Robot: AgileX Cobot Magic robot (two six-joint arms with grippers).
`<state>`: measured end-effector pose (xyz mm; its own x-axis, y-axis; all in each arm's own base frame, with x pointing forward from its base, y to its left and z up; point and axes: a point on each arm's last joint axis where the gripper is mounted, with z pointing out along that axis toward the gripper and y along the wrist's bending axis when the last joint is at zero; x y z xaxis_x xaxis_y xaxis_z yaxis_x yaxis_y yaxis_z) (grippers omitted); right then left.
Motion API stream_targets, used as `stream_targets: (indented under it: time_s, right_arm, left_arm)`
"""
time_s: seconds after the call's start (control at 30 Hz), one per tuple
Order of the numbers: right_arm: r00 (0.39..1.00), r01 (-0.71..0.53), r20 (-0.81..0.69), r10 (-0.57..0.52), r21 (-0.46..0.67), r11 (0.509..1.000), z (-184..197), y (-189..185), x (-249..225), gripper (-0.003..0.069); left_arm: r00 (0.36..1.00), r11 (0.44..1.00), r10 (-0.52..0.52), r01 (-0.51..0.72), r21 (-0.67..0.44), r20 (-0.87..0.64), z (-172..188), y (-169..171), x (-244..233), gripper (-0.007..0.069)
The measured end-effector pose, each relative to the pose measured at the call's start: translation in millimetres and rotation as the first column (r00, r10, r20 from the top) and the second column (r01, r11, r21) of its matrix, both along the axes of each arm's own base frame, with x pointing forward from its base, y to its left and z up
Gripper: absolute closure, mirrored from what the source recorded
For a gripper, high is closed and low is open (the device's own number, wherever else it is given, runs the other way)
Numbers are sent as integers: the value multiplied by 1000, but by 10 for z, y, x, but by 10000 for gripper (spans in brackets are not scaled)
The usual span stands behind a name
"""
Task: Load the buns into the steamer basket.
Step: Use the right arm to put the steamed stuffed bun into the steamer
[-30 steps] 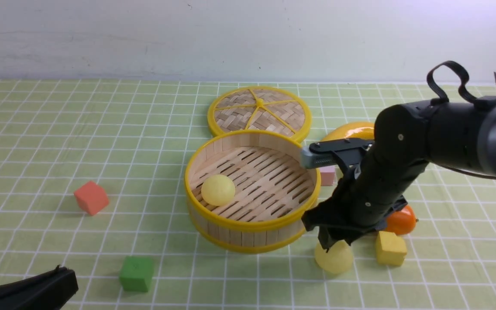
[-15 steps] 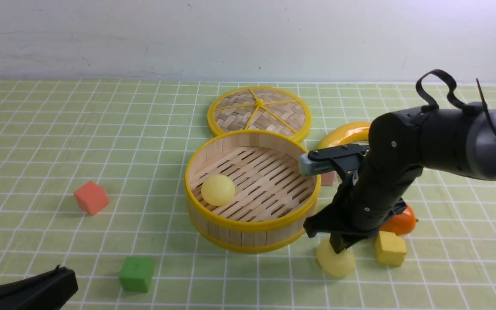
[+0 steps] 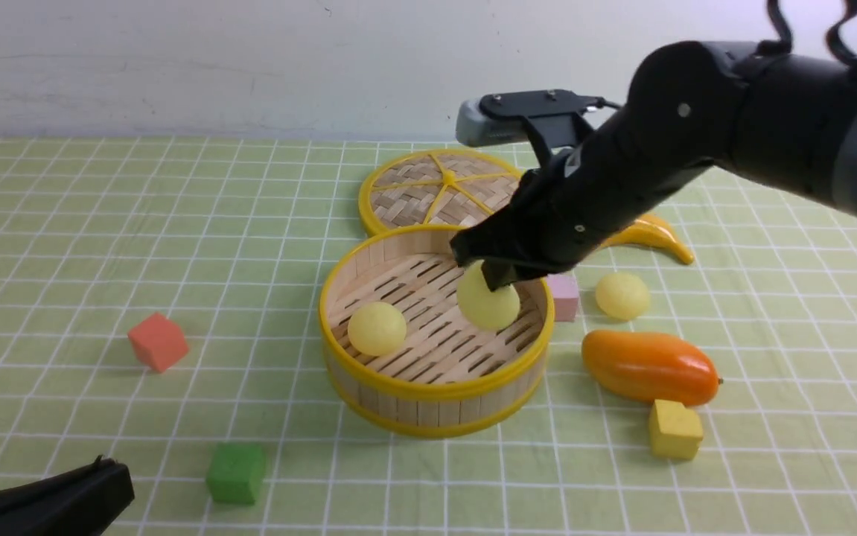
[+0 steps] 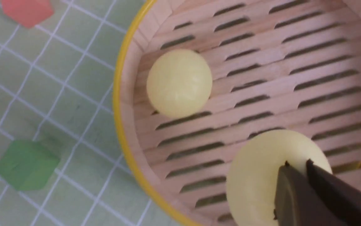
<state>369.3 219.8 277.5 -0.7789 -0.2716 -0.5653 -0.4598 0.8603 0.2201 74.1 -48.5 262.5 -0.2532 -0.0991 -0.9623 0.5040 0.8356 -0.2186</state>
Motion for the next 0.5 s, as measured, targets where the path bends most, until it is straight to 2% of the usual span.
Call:
stream_targets:
  time_s: [0.17, 0.23, 0.3, 0.33, 0.37, 0.5]
  right_arm:
    - [999, 1, -46, -3, -37, 999, -371, 107, 220, 619]
    - [997, 7, -80, -11, -55, 998, -561, 137, 281, 573]
    - [995, 15, -94, -21, -61, 998, -626, 142, 296, 513]
    - [995, 15, -95, -21, -61, 998, -627, 142, 296, 506]
    - [995, 26, -96, -31, -55, 998, -593, 146, 305, 437]
    - [995, 21, -98, -27, -61, 998, -411, 120, 297, 294]
  left_arm:
    - [1000, 1000, 0, 0, -1, 1, 1, 0, 0, 608]
    - [1000, 1000, 0, 0, -1, 1, 1, 0, 0, 607]
    - [1000, 1000, 0, 0, -1, 1, 1, 0, 0, 606]
    - [1000, 1000, 0, 0, -1, 1, 1, 0, 0, 606]
    - [1000, 1000, 0, 0, -1, 1, 1, 0, 0, 604]
    - [1000, 1000, 0, 0, -1, 1, 1, 0, 0, 604]
